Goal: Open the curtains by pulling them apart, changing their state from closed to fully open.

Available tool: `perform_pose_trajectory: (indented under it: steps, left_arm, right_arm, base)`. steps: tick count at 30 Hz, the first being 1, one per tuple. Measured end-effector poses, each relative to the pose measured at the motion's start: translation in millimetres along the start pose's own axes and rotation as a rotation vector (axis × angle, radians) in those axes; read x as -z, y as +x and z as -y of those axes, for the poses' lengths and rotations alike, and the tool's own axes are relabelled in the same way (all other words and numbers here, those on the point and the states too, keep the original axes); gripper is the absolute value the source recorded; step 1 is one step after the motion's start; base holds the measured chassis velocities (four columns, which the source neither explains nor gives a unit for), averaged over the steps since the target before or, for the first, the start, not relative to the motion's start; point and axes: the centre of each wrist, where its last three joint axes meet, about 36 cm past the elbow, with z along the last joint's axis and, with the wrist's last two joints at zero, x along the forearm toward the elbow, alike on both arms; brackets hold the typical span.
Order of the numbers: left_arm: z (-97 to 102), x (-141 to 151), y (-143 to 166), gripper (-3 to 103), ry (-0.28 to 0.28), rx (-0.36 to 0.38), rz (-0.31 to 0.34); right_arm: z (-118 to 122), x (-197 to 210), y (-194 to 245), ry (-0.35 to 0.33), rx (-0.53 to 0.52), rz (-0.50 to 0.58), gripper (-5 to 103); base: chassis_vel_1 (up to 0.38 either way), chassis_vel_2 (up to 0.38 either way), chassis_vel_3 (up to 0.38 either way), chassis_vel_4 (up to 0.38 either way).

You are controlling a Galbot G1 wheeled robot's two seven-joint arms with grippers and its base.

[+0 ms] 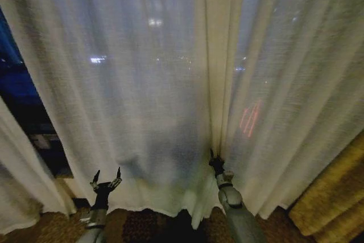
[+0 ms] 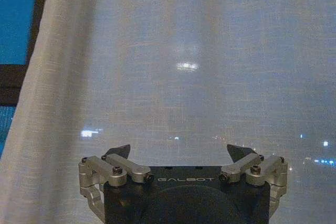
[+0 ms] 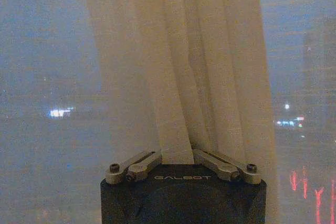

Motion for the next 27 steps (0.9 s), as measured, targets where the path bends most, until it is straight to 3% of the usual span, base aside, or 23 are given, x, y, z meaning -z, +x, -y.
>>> perform_pose_trajectory:
  steps: [27]
  left_arm:
    - [0.0, 0, 0, 100, 0.0, 0.0, 0.0]
  right_arm:
    - [11, 0, 4, -0.004, -0.018, 0.006, 0]
  base:
    - [-0.35, -0.357, 0.35, 0.356]
